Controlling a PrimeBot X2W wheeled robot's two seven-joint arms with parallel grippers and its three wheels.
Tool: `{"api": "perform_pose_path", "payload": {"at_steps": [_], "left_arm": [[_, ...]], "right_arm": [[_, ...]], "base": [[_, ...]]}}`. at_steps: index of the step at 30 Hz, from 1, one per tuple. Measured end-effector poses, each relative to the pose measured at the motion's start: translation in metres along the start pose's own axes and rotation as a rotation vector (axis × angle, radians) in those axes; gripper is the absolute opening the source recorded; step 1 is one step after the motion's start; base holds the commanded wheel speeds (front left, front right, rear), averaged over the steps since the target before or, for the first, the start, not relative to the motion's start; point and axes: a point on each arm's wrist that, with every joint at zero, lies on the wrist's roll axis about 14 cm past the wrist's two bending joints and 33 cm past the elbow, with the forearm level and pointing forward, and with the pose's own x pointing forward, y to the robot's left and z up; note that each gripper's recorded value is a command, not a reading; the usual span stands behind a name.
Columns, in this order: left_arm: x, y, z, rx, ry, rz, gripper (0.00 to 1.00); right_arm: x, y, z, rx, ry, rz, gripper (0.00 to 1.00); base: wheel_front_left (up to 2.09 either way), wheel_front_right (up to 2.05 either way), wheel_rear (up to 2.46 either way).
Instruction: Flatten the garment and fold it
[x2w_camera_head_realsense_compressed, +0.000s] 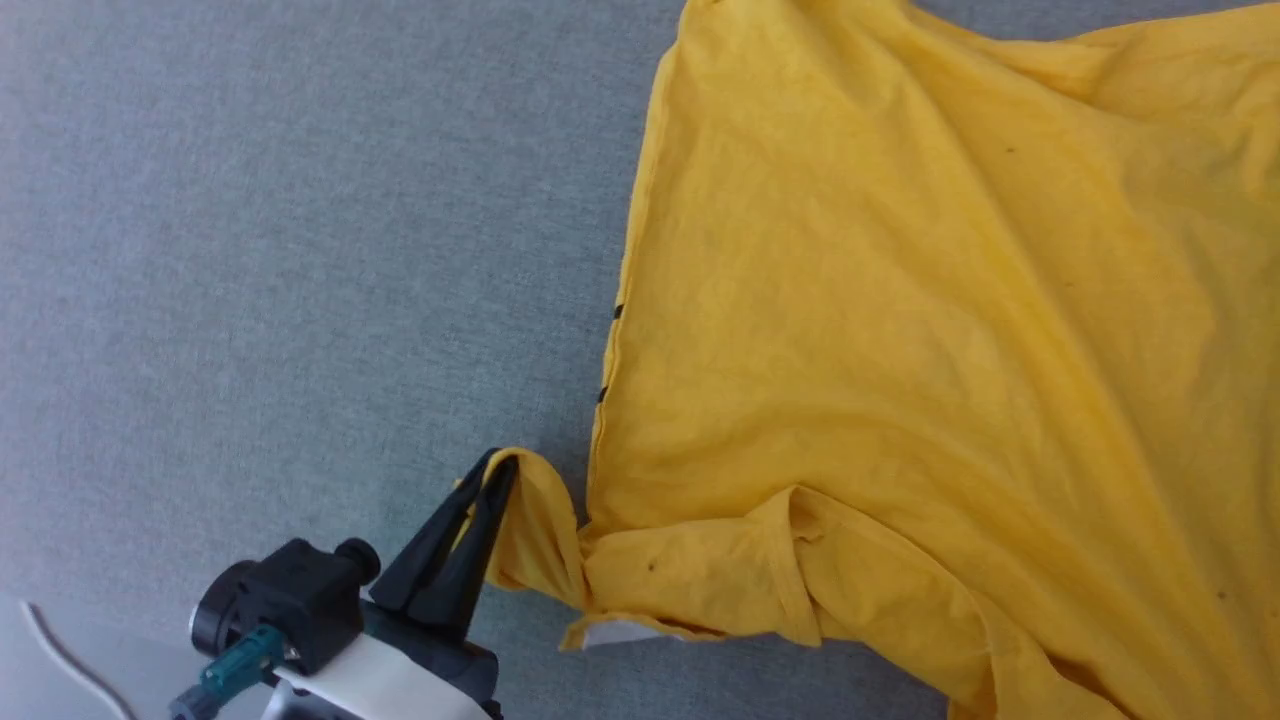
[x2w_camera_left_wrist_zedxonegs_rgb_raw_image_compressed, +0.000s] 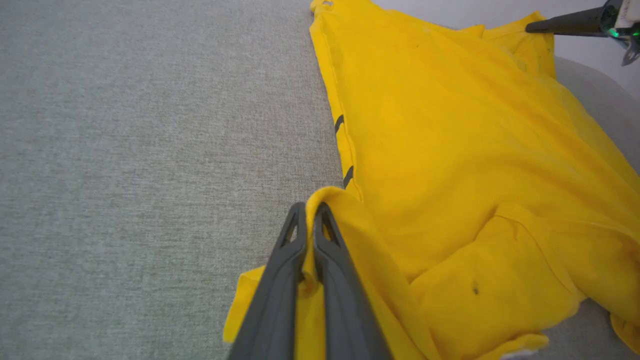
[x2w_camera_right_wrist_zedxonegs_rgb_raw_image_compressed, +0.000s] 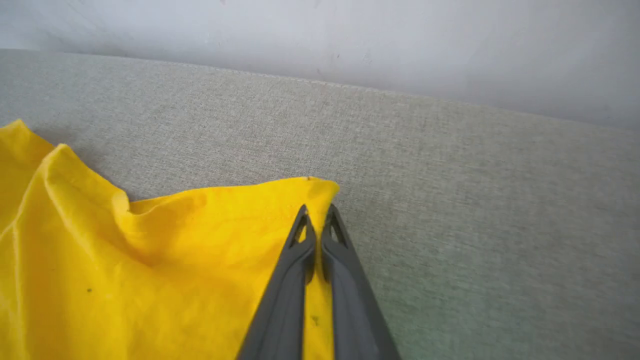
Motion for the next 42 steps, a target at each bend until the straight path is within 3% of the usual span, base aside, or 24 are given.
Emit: {"api": "perform_pose_path", "payload": {"at_steps": [6,10,15,20,24,30,31,32,37,42], "left_arm": [[-0.003,-0.004,0.030,0.057,-0.104,-0.030,0.00],[-0.004,-0.016,0.044,0.072,-0.152,-0.074,0.00],[-0.003,-0.036,0.051,0.066,-0.178,-0.149,0.00],[0.000,-0.049,0.055,0.055,-0.189,-0.191,0.00],[0.001,-0.050,0.048,0.045,-0.165,-0.193,0.00],[0.000,-0.052,0.040,0.035,-0.140,-0.197,0.00],[0.000,-0.053,0.039,0.034,-0.133,-0.199,0.00],[-0.001,-0.054,0.038,0.033,-0.131,-0.206,0.00],[-0.004,-0.056,0.041,0.027,-0.142,-0.206,0.00],[-0.004,-0.057,0.048,0.032,-0.168,-0.209,0.00]], "right_arm": [[-0.080,-0.044,0.038,0.076,-0.191,-0.095,0.00],[-0.148,-0.092,0.028,0.155,-0.251,-0.228,0.00],[-0.230,-0.133,-0.044,0.329,-0.195,-0.398,0.00],[-0.301,-0.140,-0.146,0.468,-0.008,-0.570,0.00],[-0.312,-0.131,-0.193,0.499,0.079,-0.614,0.00],[-0.269,-0.104,-0.217,0.532,0.083,-0.513,0.00],[-0.265,-0.103,-0.216,0.519,0.070,-0.511,0.38],[-0.262,-0.103,-0.212,0.508,0.050,-0.510,1.00],[-0.263,-0.106,-0.169,0.440,-0.072,-0.487,1.00],[-0.281,-0.109,-0.070,0.244,-0.288,-0.456,1.00]], "base": [[0.00,0.00,0.00],[0.00,0.00,0.00],[0.00,0.00,0.00],[0.00,0.00,0.00],[0.00,0.00,0.00],[0.00,0.00,0.00],[0.00,0.00,0.00],[0.00,0.00,0.00],[0.00,0.00,0.00],[0.00,0.00,0.00]]}}
